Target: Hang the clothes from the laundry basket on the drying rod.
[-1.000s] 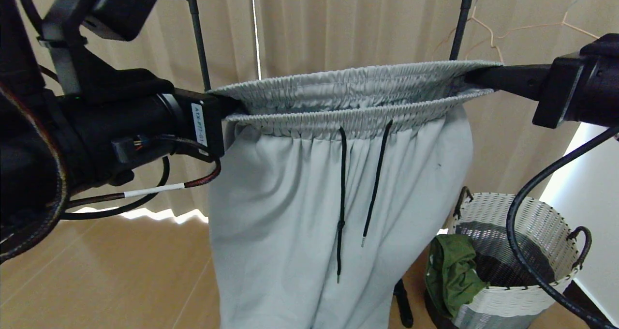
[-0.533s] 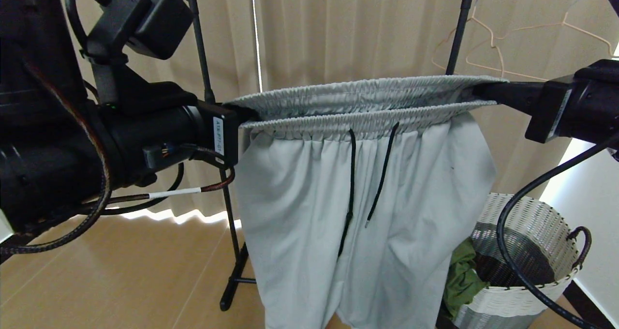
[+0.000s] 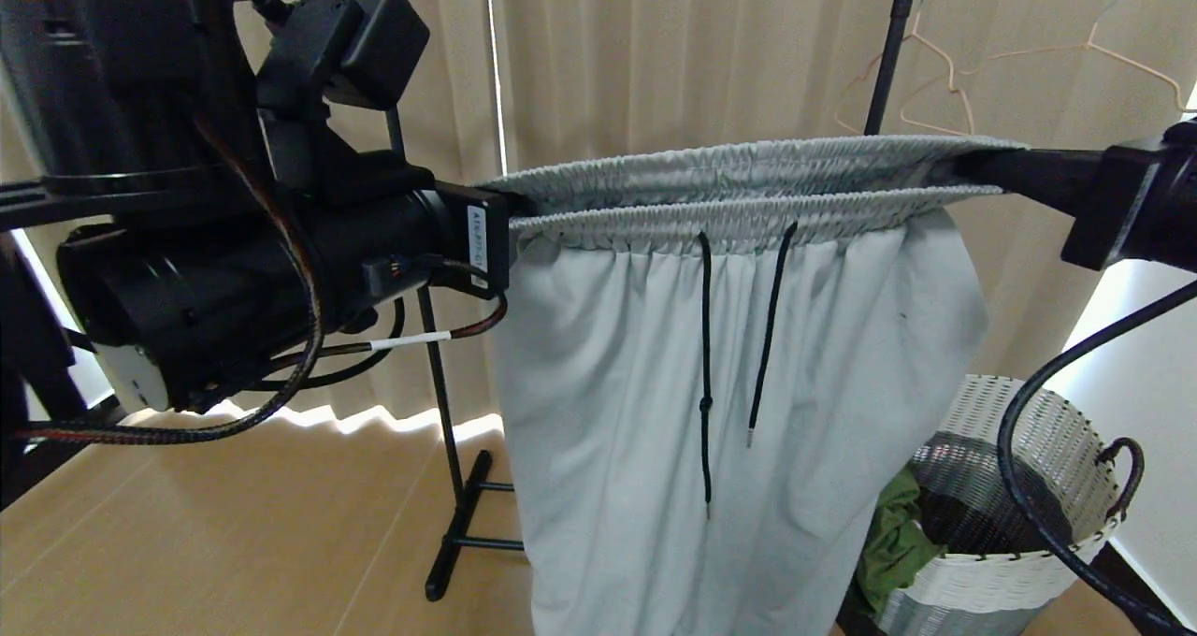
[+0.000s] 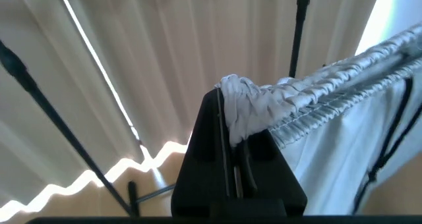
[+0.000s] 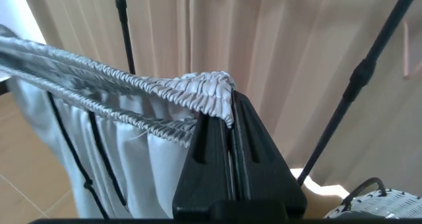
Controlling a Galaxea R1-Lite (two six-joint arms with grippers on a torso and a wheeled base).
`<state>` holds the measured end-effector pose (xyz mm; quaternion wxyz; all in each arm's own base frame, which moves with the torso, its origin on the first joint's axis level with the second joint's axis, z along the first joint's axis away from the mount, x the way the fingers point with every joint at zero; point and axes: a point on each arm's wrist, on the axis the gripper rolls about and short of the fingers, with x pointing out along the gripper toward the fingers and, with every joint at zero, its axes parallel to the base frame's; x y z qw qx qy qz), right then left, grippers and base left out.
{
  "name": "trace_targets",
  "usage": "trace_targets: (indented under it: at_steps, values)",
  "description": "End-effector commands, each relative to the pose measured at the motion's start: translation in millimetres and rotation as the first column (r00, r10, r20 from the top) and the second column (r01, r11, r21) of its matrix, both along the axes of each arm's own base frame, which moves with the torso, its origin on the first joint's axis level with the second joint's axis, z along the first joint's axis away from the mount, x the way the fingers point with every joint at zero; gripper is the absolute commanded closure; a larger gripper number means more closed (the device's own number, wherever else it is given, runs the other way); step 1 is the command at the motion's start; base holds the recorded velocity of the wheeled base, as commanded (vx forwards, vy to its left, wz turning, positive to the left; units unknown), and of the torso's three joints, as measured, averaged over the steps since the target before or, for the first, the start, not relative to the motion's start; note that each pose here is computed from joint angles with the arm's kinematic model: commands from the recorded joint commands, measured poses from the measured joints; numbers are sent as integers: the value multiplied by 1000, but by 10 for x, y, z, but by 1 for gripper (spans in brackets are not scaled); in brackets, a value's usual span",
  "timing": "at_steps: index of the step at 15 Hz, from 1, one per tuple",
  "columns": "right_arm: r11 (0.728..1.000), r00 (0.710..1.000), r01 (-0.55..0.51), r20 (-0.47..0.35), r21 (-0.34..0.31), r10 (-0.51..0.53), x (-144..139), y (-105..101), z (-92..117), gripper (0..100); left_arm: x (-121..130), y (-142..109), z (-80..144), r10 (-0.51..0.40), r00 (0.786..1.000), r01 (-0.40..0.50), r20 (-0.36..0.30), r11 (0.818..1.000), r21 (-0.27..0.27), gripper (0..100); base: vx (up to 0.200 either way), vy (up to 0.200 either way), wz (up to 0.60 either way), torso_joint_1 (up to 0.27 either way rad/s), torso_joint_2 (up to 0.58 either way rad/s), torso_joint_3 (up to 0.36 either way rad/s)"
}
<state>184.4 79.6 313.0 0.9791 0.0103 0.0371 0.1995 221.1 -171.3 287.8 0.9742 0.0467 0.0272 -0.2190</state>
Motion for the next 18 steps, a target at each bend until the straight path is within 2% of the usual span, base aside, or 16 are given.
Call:
trace_targets:
  at_steps: [1, 4, 6, 8, 14, 18]
  values:
    - [1000, 1000, -3, 16, 7, 3, -230, -98, 73, 100, 125, -94, -41, 4, 1000, -4, -18, 1000, -5, 100, 0, 0, 0, 0, 0, 0]
    - [1000, 1000, -29, -3, -2, 29, -495, -183, 99, 100, 280, -169, -66, 17, 999, -18, -29, 1000, -13, 100, 0, 0, 0, 0, 0, 0]
    - [989, 989, -150, 2, 2, 150, -735, -158, 51, 100, 438, -239, -91, 40, 999, -41, -37, 999, -24, 100, 0, 0, 0, 0, 0, 0]
    - [983, 983, -183, 0, 0, 183, -809, -154, 4, 100, 542, -248, -119, 75, 996, -76, -47, 997, -33, 100, 0, 0, 0, 0, 0, 0]
    - [986, 985, -169, -33, -13, 168, -703, -105, -44, 100, 537, -212, -140, 85, 995, -87, -61, 996, -34, 100, 0, 0, 0, 0, 0, 0]
    - [995, 994, -94, -55, -20, 93, -498, -117, -58, 100, 308, -41, -67, 79, 996, -81, -47, 996, -37, 100, 0, 0, 0, 0, 0, 0]
